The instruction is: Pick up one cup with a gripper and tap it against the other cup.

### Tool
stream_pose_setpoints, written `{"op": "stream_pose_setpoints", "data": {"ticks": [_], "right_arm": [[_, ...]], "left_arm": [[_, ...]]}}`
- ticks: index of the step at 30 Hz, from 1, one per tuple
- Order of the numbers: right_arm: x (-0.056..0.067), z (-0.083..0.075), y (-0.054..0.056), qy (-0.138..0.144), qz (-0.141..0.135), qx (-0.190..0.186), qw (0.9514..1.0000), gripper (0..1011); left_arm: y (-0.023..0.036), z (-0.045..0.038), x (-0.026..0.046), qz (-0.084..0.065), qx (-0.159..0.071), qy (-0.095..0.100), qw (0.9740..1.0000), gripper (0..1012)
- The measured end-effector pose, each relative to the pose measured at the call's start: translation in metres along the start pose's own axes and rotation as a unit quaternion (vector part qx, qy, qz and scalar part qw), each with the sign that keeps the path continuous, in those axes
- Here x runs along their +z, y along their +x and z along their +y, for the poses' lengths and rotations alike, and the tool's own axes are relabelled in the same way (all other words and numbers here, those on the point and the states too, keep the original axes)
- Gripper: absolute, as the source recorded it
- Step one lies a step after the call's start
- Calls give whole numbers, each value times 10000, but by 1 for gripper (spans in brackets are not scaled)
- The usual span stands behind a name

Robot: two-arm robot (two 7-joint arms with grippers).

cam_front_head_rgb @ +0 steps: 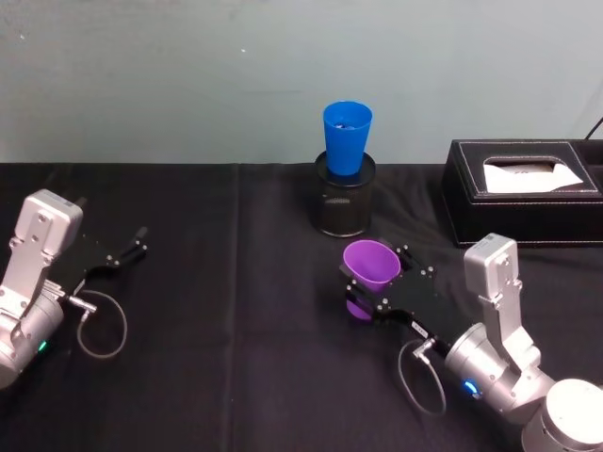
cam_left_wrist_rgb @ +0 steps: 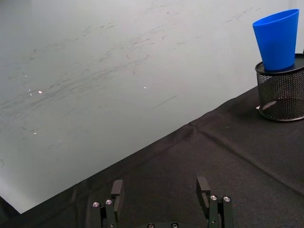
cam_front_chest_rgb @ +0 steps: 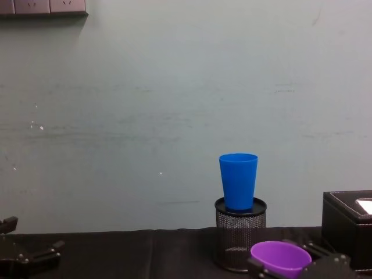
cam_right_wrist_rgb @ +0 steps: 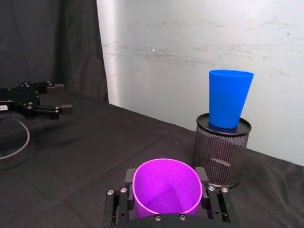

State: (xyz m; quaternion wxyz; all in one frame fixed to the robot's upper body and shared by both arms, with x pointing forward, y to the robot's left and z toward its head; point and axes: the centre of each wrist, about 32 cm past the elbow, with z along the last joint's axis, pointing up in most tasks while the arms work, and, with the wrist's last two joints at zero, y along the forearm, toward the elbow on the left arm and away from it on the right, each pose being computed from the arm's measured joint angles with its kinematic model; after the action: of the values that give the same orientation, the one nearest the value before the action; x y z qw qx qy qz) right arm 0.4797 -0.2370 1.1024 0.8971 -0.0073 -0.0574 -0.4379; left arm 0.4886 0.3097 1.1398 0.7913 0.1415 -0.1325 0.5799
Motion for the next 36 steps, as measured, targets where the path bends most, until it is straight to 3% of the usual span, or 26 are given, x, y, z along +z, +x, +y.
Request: {"op": "stream_pose_setpoints", "data": {"ticks": [13, 31, 36], "right_arm": [[-112, -2, -24, -18, 51, -14, 10000, 759], [-151, -2, -35, -22, 93, 5, 10000, 762], [-148, -1, -35, -18, 90, 6, 10000, 862]], "left_arm": [[0, 0, 0, 0, 0, 1, 10000, 1000], [0, 0, 0, 0, 0, 0, 10000, 1000], [0, 0, 0, 0, 0, 0, 10000, 1000]]}}
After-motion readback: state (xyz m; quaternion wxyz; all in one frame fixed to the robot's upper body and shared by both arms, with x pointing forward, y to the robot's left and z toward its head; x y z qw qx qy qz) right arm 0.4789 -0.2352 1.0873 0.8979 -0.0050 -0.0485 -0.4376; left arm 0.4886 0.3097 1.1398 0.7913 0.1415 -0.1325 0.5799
